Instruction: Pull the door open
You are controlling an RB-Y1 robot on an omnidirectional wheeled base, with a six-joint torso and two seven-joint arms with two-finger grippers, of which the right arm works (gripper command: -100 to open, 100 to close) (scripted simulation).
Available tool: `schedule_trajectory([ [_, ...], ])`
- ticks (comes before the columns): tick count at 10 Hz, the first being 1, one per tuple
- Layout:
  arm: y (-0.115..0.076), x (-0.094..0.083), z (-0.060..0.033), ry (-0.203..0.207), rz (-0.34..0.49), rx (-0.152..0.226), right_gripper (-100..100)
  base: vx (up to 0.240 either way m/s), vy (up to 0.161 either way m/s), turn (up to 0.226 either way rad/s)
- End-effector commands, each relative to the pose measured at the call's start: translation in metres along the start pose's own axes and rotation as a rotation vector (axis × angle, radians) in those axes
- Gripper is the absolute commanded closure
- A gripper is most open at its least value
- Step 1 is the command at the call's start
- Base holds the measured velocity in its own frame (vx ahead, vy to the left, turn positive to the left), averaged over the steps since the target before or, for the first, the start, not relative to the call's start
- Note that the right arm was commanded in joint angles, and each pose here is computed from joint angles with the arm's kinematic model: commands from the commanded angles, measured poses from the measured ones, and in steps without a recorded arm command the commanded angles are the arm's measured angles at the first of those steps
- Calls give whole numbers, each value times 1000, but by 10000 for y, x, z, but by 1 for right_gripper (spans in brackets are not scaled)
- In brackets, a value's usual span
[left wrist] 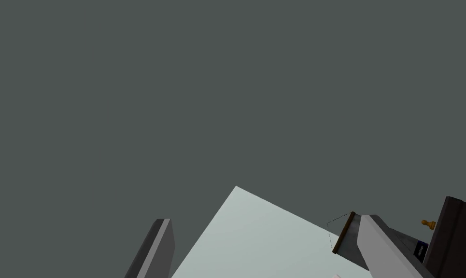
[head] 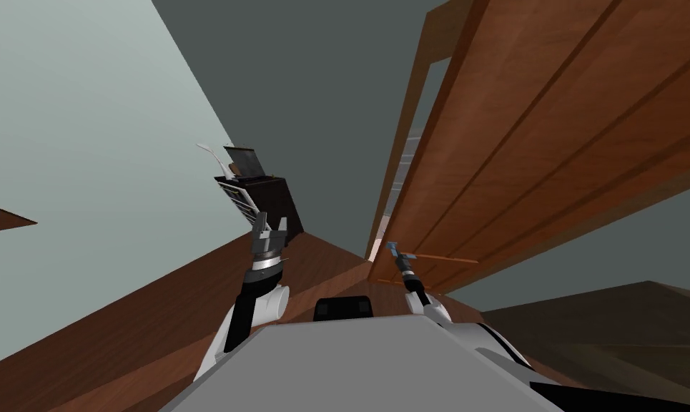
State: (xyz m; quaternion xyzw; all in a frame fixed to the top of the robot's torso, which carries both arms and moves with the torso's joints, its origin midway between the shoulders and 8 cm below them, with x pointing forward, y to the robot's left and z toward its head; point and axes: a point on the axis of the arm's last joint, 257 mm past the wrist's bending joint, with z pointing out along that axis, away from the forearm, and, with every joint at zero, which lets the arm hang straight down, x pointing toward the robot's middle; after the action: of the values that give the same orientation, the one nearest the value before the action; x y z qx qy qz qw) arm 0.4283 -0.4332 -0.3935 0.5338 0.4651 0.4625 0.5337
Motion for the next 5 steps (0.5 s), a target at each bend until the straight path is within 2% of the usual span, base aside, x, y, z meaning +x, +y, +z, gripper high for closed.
schedule_trajectory([
  [1,5,36,-35,26,1,-3,100,-261,-62,94],
  [5,11,109,-155,107,2,-4,100,-246,-60,91],
])
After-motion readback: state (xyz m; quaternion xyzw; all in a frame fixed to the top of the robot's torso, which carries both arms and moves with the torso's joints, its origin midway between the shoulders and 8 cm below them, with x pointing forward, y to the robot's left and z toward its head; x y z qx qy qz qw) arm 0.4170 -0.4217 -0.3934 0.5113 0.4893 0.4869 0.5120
